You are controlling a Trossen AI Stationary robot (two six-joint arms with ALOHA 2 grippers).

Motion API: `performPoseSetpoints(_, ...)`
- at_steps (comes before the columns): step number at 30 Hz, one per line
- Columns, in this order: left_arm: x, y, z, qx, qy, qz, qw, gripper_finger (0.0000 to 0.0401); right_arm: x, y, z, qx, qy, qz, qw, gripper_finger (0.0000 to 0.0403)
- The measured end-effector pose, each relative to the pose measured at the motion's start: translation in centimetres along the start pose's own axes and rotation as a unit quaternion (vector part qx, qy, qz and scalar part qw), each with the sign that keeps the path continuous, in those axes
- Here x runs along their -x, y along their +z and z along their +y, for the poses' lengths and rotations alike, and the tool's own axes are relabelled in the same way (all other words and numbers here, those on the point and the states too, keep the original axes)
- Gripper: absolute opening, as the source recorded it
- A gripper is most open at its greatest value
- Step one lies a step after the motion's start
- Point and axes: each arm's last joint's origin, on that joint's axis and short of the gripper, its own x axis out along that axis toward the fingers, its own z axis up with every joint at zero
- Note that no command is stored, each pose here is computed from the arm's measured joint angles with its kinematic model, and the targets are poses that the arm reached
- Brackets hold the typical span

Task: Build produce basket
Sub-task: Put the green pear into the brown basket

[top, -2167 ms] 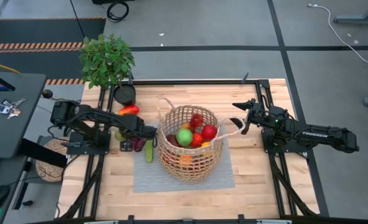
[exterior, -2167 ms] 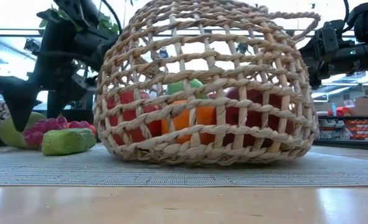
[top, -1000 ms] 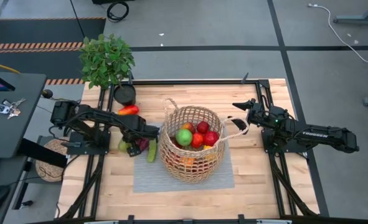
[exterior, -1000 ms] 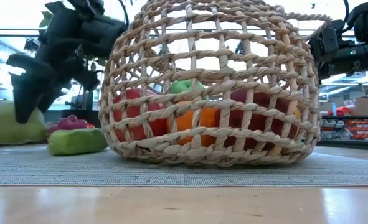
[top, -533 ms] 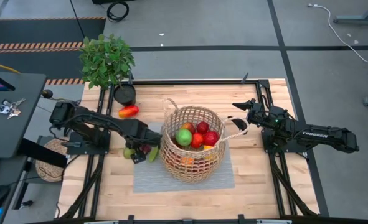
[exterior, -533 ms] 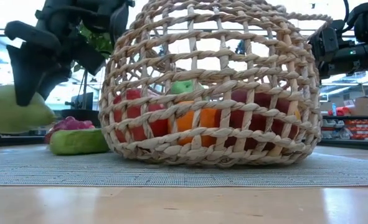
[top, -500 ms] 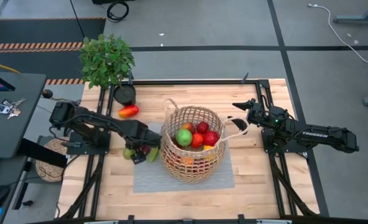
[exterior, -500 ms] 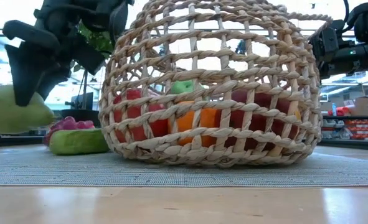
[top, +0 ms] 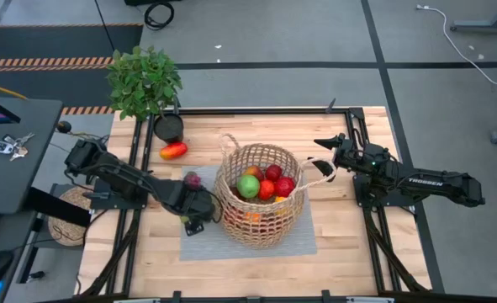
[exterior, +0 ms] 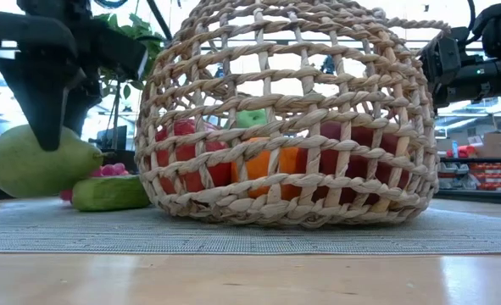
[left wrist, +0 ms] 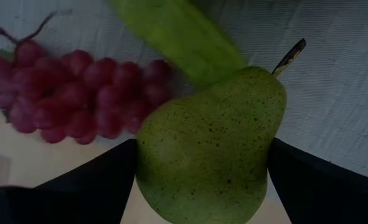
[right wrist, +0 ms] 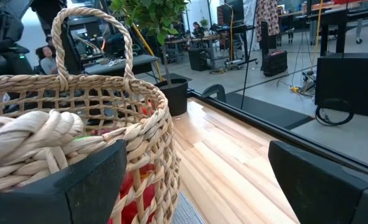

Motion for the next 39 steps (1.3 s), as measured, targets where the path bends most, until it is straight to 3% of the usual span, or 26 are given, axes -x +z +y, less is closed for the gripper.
performPoseSetpoints(19, 1.4, 0.1, -1.9, -0.010, -0.012, -0.064, 0.998, 0.0337, 0.0, 0.0, 0.0, 0.000, 0.000, 0.000, 1.000, 0.0394)
performPoseSetpoints(25, 5.2, 1.4, -2.7, -0.006, -0.042, -0.082, 0.996, 0.0337, 0.0, 0.0, 0.0, 0.000, 0.000, 0.000, 1.000, 0.0394)
performPoseSetpoints(31, 9.9, 2.7, -3.7, 0.021, -0.113, -0.115, 0.987, 0.0337, 0.0, 0.0, 0.0, 0.000, 0.000, 0.000, 1.000, 0.0394)
performPoseSetpoints(35, 13.6, 3.5, -4.0, 0.012, -0.152, -0.160, 0.975, 0.0337, 0.0, 0.0, 0.0, 0.000, 0.000, 0.000, 1.000, 0.0394)
performPoseSetpoints(39, 17.1, 4.4, -3.7, -0.019, -0.144, -0.249, 0.957, 0.0337, 0.0, 0.0, 0.0, 0.000, 0.000, 0.000, 1.000, 0.0394)
